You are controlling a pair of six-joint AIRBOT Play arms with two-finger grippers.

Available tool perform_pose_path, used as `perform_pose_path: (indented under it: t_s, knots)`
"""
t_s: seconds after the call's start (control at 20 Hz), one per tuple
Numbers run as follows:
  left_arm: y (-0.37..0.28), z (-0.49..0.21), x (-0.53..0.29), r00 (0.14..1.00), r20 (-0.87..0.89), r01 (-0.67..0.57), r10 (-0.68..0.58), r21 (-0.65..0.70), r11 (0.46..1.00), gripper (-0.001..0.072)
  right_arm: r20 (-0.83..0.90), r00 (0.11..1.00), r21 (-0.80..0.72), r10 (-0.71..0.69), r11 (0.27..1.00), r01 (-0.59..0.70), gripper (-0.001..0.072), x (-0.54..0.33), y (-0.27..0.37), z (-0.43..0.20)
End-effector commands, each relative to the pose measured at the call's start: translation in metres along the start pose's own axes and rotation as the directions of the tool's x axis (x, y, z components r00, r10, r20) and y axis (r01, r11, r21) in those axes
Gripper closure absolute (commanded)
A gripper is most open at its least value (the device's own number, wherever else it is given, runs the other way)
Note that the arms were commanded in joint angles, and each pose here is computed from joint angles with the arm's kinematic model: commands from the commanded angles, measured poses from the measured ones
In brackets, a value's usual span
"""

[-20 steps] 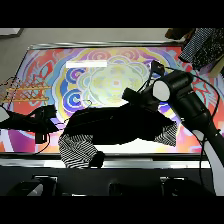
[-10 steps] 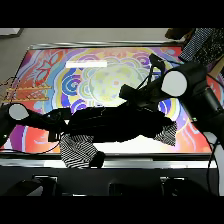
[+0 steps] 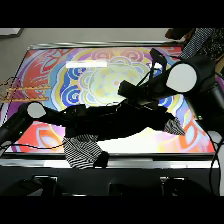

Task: Fold the clothes and pants, and hang the long-sleeved shirts on hangers.

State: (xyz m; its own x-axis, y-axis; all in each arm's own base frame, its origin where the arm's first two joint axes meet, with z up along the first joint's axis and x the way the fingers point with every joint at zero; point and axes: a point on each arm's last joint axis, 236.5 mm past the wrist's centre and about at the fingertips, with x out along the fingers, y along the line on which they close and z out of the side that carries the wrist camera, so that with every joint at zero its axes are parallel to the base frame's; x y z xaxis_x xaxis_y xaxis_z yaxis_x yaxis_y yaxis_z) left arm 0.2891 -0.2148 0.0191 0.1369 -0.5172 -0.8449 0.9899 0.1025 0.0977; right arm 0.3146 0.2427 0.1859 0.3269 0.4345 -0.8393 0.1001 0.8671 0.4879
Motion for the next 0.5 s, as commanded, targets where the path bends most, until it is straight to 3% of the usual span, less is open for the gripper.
perform_pose_path:
  t_s: [0.0, 0.45]
  knots:
    - [0.01, 0.035, 0.011, 0.993, 0.105, -0.043, 0.047, -0.04, 0.998, 0.0681, -0.018, 1.0, 0.007, 0.003, 1.0, -0.003, 0.0688, 0.005, 0.002, -0.002]
    - [0.008, 0.045, 0.027, 0.992, 0.122, -0.031, 0.041, -0.081, 0.996, 0.0681, -0.06, 0.998, 0.009, -0.001, 1.0, 0.001, 0.0687, 0.005, 0.001, -0.012]
